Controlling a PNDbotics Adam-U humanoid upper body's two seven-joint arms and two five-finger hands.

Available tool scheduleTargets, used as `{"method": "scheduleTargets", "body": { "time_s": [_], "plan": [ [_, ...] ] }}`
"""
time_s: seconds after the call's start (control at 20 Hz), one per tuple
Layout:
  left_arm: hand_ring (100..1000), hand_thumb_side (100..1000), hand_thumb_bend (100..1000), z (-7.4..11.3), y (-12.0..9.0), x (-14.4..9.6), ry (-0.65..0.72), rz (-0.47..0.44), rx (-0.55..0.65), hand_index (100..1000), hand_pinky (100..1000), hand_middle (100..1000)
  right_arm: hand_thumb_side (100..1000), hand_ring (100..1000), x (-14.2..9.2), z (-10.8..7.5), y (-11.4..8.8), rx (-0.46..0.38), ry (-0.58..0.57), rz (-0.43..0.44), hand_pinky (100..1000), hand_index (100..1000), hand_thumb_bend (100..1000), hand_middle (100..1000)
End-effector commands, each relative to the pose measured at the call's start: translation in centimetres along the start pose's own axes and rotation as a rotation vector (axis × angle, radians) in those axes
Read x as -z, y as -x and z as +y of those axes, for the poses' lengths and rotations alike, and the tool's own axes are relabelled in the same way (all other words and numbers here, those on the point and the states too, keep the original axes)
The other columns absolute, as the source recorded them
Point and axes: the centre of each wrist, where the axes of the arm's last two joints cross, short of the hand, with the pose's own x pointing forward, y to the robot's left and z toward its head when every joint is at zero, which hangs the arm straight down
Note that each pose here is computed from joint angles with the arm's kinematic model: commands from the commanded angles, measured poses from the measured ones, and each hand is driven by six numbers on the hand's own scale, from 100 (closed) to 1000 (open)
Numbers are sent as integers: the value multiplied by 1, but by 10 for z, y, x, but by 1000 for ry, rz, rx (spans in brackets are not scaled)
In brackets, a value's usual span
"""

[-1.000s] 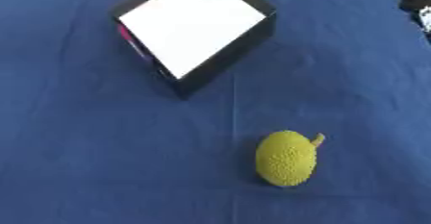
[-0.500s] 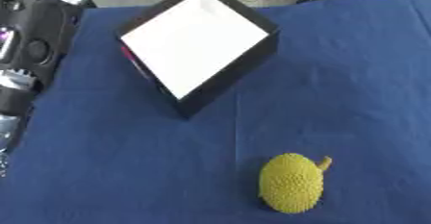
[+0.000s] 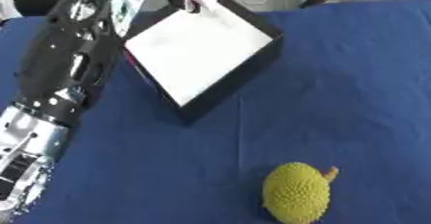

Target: Pick up objects on the table and place them in the box.

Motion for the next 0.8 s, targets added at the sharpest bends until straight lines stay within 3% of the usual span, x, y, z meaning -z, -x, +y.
{"method": "scheduleTargets", "body": {
  "time_s": [0.05, 0.3, 0.35, 0.4, 0.45, 0.55, 0.65, 0.8],
  "plan": [
    [701, 100, 737, -2, 2, 2, 0, 12, 10, 626, 784, 615, 584, 868, 4, 0, -10, -9, -24, -34, 1000, 888, 100, 783],
    [750, 100, 816, -22, 0, 2, 72, 3, -16, 720, 814, 701, 585, 868, 5, 1, -11, -7, -29, -34, 1000, 888, 100, 783],
    [794, 126, 830, -24, 0, 2, 84, 4, -19, 803, 834, 768, 584, 868, 5, 1, -11, -7, -30, -34, 1000, 888, 100, 783],
    [807, 160, 825, -26, 1, 2, 91, 7, -22, 821, 840, 785, 584, 868, 5, 1, -11, -6, -31, -35, 1000, 888, 100, 783],
    [865, 277, 818, -26, 1, 1, 91, 10, -27, 877, 867, 853, 583, 868, 5, 1, -11, -6, -31, -35, 1000, 888, 100, 783],
    [883, 370, 801, -22, 4, 0, 57, 24, -39, 914, 872, 879, 583, 868, 5, 1, -10, -7, -30, -34, 1000, 888, 100, 783],
    [871, 375, 756, -16, 6, -1, 11, 34, -55, 914, 861, 866, 583, 868, 4, 0, -9, -9, -26, -27, 1000, 888, 100, 783],
    [848, 301, 680, 1, 13, -6, -88, 39, -88, 881, 840, 839, 582, 868, 0, -2, -5, -18, -18, -7, 1000, 888, 100, 783]
  ]
}}
